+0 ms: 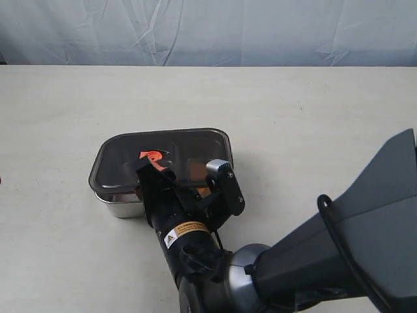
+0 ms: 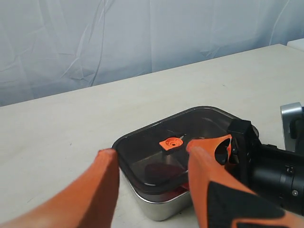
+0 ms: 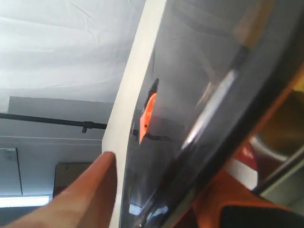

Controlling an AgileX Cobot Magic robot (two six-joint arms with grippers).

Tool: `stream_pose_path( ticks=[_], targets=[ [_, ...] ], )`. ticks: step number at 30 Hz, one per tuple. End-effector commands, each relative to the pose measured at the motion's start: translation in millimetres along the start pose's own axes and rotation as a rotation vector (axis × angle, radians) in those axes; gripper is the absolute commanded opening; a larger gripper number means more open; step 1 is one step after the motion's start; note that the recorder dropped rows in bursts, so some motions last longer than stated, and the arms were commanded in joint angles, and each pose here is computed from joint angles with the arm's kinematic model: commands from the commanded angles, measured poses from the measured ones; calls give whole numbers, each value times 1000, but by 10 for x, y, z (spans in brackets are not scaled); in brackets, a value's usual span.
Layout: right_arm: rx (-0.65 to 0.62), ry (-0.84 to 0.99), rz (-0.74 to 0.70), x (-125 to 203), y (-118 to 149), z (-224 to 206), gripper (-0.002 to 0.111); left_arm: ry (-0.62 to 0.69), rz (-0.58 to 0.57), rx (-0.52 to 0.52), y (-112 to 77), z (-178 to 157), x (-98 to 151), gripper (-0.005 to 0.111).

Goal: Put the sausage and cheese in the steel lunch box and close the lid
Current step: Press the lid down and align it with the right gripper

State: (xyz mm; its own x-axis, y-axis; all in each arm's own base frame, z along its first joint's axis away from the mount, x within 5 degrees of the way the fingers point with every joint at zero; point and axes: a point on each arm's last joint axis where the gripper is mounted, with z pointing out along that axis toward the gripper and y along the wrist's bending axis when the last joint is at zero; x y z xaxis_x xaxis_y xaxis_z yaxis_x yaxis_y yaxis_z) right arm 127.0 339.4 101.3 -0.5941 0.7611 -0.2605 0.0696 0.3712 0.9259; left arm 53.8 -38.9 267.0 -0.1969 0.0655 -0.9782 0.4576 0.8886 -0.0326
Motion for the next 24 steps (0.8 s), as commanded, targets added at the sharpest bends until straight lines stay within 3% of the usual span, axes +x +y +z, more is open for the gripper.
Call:
stream_pose_path(
  ticks=[1,11,24],
  targets=[
    [-12,59,-46,53,14,3,50,-10,1,-4,3,-5,2,45],
    [-28,118,-31,56,189,-55,50,-10,1,-4,3,-5,2,45],
    [-31,181,-86,7,176,-176,50,-10,1,-4,3,-5,2,45]
  ],
)
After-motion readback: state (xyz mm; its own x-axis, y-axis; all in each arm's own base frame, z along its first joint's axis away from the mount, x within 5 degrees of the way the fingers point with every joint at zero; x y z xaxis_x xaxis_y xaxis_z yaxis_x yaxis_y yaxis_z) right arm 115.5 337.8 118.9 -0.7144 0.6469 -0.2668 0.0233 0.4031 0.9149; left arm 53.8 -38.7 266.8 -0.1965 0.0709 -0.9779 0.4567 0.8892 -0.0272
